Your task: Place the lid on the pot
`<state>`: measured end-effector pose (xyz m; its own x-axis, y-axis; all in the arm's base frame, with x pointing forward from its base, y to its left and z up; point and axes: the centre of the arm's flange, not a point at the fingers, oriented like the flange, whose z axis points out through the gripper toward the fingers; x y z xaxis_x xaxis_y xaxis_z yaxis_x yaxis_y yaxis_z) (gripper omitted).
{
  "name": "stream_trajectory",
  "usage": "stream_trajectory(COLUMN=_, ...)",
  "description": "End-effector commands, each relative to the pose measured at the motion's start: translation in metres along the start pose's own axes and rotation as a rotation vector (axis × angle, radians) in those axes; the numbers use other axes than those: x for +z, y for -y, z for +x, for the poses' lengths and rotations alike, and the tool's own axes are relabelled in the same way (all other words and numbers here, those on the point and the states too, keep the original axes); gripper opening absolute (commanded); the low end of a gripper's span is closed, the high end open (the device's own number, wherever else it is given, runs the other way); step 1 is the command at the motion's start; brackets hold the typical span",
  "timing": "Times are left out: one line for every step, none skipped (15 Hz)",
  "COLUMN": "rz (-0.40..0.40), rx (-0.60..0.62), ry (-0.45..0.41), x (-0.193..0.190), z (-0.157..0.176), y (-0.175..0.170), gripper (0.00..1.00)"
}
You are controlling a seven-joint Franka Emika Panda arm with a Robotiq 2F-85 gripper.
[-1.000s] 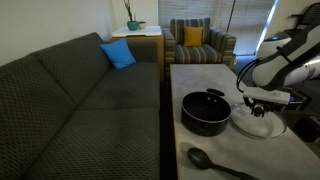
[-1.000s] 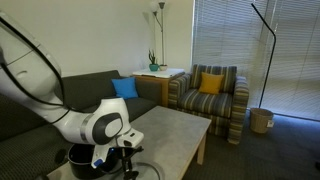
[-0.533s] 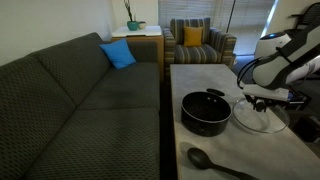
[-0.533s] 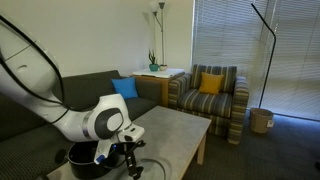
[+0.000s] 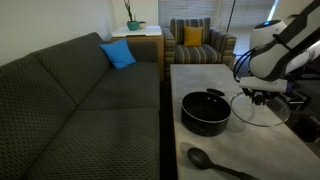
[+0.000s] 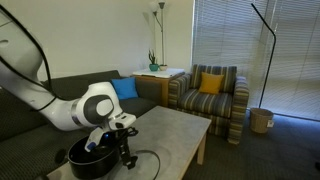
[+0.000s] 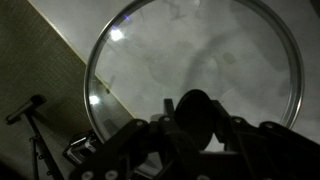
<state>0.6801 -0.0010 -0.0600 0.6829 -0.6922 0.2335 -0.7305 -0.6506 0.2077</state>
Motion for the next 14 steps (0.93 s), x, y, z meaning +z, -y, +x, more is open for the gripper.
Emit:
stream_trajectory(rz=-0.024, rx=0.026, ry=-0.014, x=-0.058, z=0.003, y=-0.035, gripper=0.14)
stream_trajectory(rz=-0.03, rx=0.036, ry=-0.016, x=-0.067, z=0.006, y=-0.039, gripper=0.14)
stream_trajectory(rz=-0.034, rx=0.044, ry=-0.017, x=-0.078, z=0.009, y=-0.043, gripper=0.14)
stream_trajectory(rz=-0.034, rx=0.049, ry=-0.02, x=-0.084, z=0.01, y=-0.046, gripper=0.14)
stream_trajectory(rz=-0.027, rx=0.044, ry=-0.017, x=-0.091, z=0.012, y=-0.049, gripper=0.14)
stream_trajectory(rz=-0.014, rx=0.02, ry=-0.012, x=-0.099, z=0.013, y=-0.051, gripper=0.14)
stream_trajectory(rz=0.006, rx=-0.011, ry=-0.003, x=-0.108, z=0.014, y=-0.053, gripper=0.14)
stream_trajectory(rz=0.02, rx=-0.034, ry=-0.005, x=-0.115, z=0.014, y=-0.054, gripper=0.14)
stream_trajectory(rz=0.032, rx=-0.056, ry=-0.007, x=-0.126, z=0.012, y=-0.054, gripper=0.14)
stream_trajectory(rz=0.038, rx=-0.076, ry=-0.01, x=-0.134, z=0.009, y=-0.052, gripper=0.14)
stream_trajectory(rz=0.041, rx=-0.097, ry=-0.013, x=-0.142, z=0.005, y=-0.047, gripper=0.14)
stream_trajectory(rz=0.041, rx=-0.123, ry=-0.015, x=-0.149, z=0.002, y=-0.041, gripper=0.14)
stream_trajectory(rz=0.042, rx=-0.152, ry=-0.018, x=-0.155, z=-0.001, y=-0.033, gripper=0.14)
stream_trajectory(rz=0.041, rx=-0.182, ry=-0.02, x=-0.158, z=-0.004, y=-0.022, gripper=0.14)
